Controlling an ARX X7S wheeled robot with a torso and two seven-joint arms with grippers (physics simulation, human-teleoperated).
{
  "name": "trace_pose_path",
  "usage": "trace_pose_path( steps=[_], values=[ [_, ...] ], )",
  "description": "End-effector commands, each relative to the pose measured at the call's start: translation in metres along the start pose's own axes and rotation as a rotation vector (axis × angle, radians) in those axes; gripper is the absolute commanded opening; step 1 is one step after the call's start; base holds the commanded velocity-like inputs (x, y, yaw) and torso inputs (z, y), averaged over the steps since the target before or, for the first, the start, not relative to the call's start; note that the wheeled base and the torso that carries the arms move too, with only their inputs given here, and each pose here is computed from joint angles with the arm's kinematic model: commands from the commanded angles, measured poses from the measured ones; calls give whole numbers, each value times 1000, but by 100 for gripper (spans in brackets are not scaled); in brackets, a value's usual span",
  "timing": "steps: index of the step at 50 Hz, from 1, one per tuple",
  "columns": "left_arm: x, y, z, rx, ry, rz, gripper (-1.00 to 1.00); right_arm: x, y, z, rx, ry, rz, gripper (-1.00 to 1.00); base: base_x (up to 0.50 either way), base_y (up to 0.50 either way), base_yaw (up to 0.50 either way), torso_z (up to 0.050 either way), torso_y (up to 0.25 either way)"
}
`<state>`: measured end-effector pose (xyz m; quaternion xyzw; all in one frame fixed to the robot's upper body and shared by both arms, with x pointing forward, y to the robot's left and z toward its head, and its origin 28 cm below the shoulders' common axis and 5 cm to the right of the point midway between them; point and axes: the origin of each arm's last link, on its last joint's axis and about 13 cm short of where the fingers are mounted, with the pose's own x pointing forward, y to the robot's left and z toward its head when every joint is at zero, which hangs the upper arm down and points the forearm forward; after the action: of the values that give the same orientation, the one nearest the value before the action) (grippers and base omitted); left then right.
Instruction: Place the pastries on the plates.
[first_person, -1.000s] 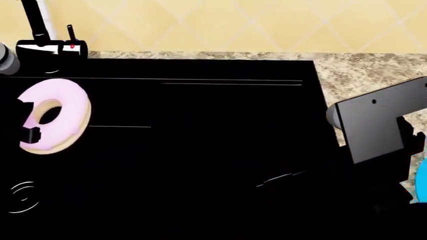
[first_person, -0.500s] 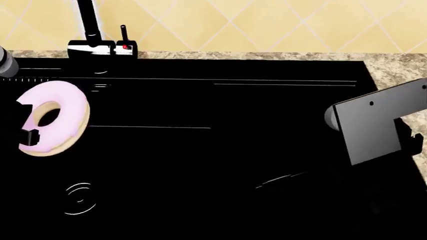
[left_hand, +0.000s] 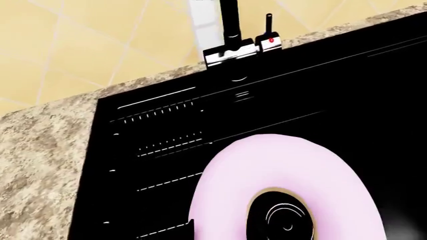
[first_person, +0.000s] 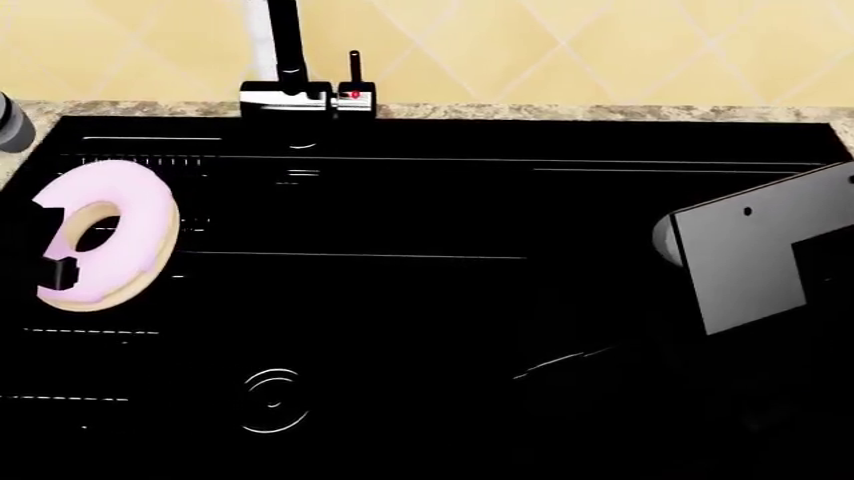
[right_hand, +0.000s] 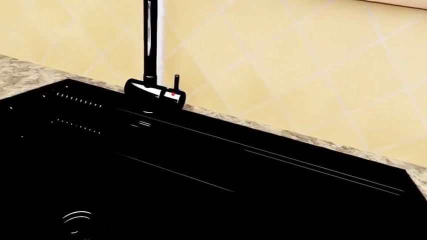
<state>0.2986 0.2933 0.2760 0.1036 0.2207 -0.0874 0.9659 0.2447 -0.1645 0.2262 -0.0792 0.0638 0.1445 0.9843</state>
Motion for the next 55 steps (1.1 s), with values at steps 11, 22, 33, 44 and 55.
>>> trace_pose_path(
  steps=[11,22,33,44,55],
  values=[
    [0,1,0,-12,-12,6,-100,1,0,-3,7,1,5,100,-1,354,0,0,1],
    [0,1,-1,-10,-7,7,-100,0,0,-3,5,3,8,100,-1,355,0,0,0],
    [2,2,-4,-15,-7,4,-100,1,1,-3,13,-3,8,100,-1,356,0,0,1],
    [2,1,-3,-12,-4,5,-100,2,2,-6,13,6,11,100,-1,355,0,0,0],
    [2,0,-1,-8,-5,4,-100,3,3,-5,15,3,13,100,-1,355,0,0,1]
  ],
)
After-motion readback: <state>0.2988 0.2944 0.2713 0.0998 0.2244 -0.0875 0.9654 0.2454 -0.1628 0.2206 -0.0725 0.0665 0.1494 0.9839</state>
